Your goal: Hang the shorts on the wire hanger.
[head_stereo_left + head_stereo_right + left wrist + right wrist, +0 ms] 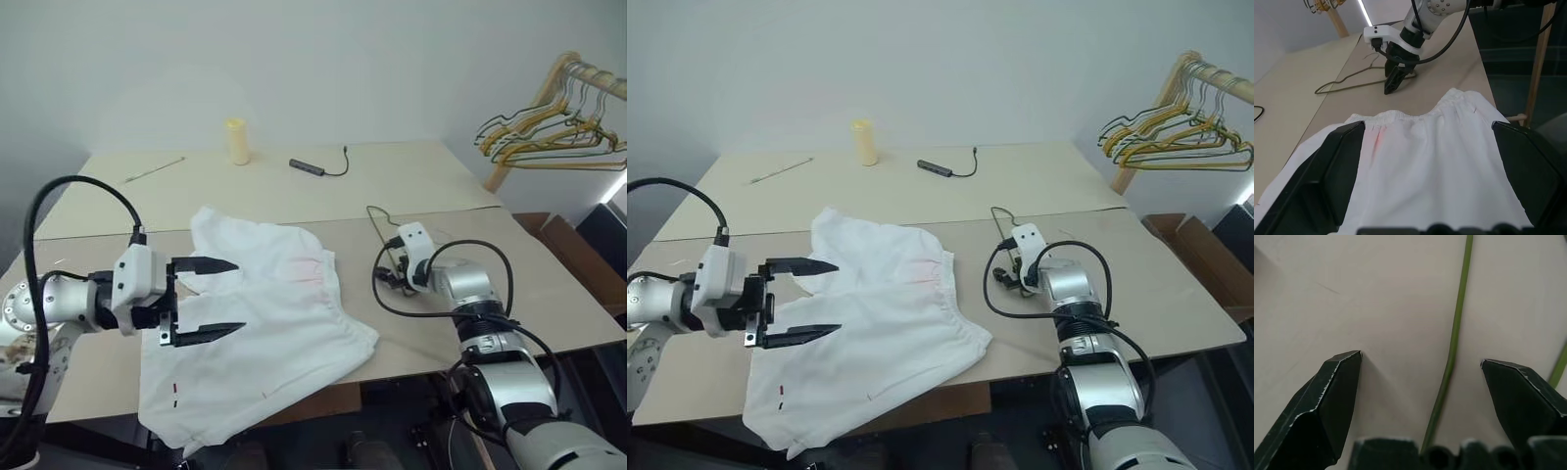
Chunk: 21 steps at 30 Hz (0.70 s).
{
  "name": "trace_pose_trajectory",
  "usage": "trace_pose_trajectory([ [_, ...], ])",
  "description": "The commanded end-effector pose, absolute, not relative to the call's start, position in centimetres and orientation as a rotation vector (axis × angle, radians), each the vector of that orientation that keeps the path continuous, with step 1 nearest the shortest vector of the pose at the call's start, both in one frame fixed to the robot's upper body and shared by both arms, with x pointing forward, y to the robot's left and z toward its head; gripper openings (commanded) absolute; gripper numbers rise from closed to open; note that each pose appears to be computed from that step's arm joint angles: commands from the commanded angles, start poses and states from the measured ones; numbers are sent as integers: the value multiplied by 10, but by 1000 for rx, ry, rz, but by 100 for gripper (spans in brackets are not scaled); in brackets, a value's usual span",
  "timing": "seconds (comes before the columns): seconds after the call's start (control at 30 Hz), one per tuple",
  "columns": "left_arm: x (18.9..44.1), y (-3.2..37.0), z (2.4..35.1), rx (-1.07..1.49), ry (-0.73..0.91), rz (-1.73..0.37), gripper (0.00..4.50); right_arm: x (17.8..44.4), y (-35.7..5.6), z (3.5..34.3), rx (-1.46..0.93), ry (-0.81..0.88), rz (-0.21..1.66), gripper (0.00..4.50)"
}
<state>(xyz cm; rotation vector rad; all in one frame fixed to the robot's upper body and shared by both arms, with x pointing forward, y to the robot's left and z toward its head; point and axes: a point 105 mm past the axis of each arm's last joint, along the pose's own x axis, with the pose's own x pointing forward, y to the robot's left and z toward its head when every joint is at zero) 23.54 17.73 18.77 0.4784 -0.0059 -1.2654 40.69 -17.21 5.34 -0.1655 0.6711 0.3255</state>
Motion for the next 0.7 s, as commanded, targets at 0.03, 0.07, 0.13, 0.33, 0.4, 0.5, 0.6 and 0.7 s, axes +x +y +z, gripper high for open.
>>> trace_pose_trajectory([
  [0.03, 233, 172, 192, 484, -39, -1290, 450, 405, -169, 48, -125, 719, 323, 445],
  [0.07, 233, 171, 192, 483, -40, -1293, 450, 403, -169, 45, -133, 732, 324, 429],
  [0.13, 233, 169, 192, 480, -46, -1300, 450, 401, -171, 40, -129, 756, 313, 386],
  [0.33, 235, 162, 194, 478, -87, -1299, 450, 400, -179, 34, -151, 786, 256, 194],
  [0.4, 237, 160, 195, 446, -84, -1294, 450, 399, -180, 33, -166, 783, 259, 123],
  [0.5, 237, 155, 193, 385, -43, -1302, 450, 398, -180, 29, -195, 784, 252, 11],
  [0.6, 239, 152, 191, 388, -31, -1302, 450, 399, -181, 30, -218, 775, 236, 2],
  [0.7, 245, 152, 187, 409, -17, -1277, 450, 402, -185, 36, -225, 745, 211, 2],
])
